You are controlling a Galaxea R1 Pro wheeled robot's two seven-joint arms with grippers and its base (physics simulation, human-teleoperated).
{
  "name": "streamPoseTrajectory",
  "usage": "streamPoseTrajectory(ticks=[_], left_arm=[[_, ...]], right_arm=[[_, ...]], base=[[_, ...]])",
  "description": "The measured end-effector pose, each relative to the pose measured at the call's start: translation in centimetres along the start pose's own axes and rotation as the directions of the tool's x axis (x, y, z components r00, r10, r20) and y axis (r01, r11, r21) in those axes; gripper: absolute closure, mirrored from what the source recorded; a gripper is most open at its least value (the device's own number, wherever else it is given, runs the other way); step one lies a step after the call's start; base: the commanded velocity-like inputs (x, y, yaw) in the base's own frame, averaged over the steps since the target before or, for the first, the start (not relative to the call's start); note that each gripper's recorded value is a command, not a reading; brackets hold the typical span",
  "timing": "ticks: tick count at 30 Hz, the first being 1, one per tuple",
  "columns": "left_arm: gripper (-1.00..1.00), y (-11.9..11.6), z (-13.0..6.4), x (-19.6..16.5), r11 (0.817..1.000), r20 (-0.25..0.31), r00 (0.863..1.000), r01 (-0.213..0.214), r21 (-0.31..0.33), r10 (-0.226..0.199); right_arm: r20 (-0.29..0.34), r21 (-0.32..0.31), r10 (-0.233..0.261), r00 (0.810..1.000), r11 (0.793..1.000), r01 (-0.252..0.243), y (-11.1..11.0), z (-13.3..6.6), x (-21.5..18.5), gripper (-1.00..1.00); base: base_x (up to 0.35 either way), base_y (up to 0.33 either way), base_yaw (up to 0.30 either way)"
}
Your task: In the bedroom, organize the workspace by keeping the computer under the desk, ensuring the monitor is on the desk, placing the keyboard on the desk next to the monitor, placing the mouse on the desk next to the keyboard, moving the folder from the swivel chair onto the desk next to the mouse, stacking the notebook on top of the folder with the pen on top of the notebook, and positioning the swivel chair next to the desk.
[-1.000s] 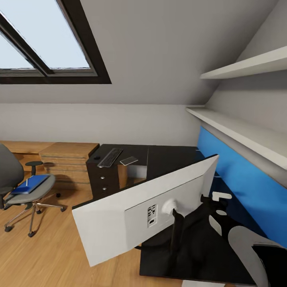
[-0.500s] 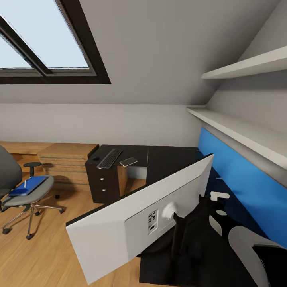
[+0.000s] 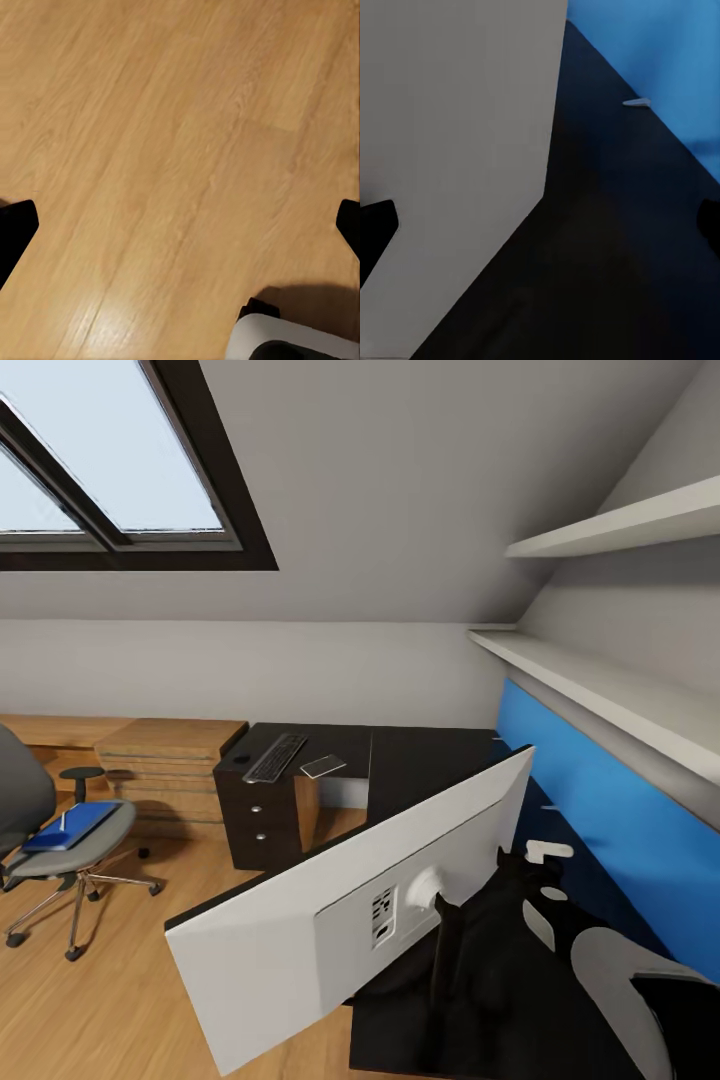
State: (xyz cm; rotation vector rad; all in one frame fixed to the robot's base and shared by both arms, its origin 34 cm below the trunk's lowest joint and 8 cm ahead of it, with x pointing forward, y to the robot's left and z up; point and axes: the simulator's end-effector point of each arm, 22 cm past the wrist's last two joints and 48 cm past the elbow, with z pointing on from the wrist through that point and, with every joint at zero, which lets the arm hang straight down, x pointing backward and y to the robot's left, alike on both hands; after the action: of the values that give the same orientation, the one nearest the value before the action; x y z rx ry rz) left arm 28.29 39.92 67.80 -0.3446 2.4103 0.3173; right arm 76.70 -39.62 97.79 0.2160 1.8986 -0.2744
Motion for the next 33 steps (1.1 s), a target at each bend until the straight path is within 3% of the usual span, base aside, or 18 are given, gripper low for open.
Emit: streamPoseTrajectory(ticks=[4,13,33], left_arm=[[-1.0,-0.68,-0.03,-0.69,0.999,0.032,0.999,-0.017,0.036,0.016],[-1.0,-1.01,-0.05,-0.77,0.998,0.036,0.999,-0.02,0.051,0.018],[-1.0,-0.94,-0.04,-0.76,0.999,0.036,0.999,-0.015,0.045,0.013]], right_arm=[[-0.002,-0.012,0.004,1.0,1.0,-0.004,0.95,-0.13,0.12,-1.0],[0.0,-0.013,0.006,1.0,1.0,-0.006,1.12,-0.13,0.01,-1.0],[0.003,-0.012,0.005,1.0,1.0,-0.005,1.03,-0.08,-0.12,-1.0]], base=[[0.0,0.0,0.172],[0.0,0.0,0.246],[-0.017,0.0,0.015]])
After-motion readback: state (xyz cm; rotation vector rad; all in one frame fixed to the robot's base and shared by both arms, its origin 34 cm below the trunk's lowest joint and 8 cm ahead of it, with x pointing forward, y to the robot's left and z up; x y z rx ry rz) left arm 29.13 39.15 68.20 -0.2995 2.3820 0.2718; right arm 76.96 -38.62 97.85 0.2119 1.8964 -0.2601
